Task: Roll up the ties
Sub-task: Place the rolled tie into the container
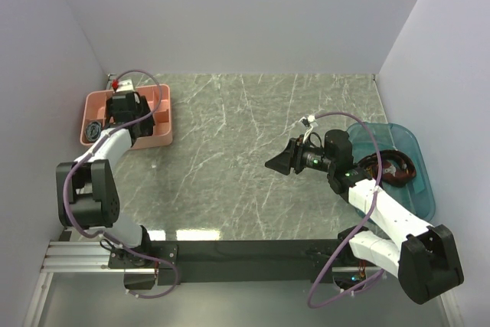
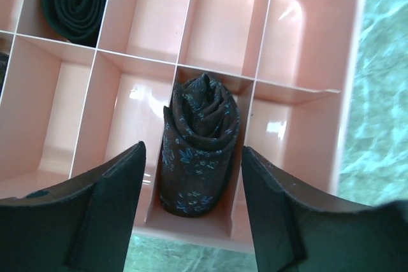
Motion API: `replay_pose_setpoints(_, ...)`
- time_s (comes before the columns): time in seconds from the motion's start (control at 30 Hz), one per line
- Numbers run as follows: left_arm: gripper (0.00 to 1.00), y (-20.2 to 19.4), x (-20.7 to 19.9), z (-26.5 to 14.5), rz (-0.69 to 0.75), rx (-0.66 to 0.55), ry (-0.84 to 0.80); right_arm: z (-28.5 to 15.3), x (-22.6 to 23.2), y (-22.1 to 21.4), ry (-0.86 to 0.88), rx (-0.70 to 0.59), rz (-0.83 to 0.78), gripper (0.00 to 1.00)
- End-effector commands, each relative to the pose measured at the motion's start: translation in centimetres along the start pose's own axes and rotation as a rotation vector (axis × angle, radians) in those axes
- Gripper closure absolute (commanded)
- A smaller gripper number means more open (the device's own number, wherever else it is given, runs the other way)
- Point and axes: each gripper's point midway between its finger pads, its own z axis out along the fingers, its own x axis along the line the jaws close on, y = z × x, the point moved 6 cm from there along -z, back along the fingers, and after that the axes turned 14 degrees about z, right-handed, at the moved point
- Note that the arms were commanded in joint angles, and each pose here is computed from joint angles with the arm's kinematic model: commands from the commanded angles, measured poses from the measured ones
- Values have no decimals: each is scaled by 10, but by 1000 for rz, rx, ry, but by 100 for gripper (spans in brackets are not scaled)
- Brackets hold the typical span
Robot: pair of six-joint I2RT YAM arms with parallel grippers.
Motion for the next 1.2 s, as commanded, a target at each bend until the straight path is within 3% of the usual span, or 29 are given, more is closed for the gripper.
replay_pose_setpoints(0.0, 35, 28, 3, -13, -61, -93, 3, -2, 3, 3, 27, -13, -41, 35)
replay_pose_setpoints(0.33, 54, 59, 3, 6, -89, -106, 18, -2, 4, 4, 25, -11, -41, 35)
replay_pose_setpoints(0.43, 60, 51, 1, 16, -99, -68, 26, -2, 4, 5, 19, -10, -43, 35)
replay_pose_setpoints(0.5, 72, 40, -1, 19, -113, -41, 22, -2, 4, 5, 19, -10, -44, 35)
replay_pose_setpoints(0.67, 89, 8, -6, 20, -147, 16, 13, -1, 3, 4, 23, -7, -35, 35)
replay_pose_setpoints(1.17, 94, -58, -5, 14, -280, 177, 116, -5, 6, 0, 34, -16, -35, 35)
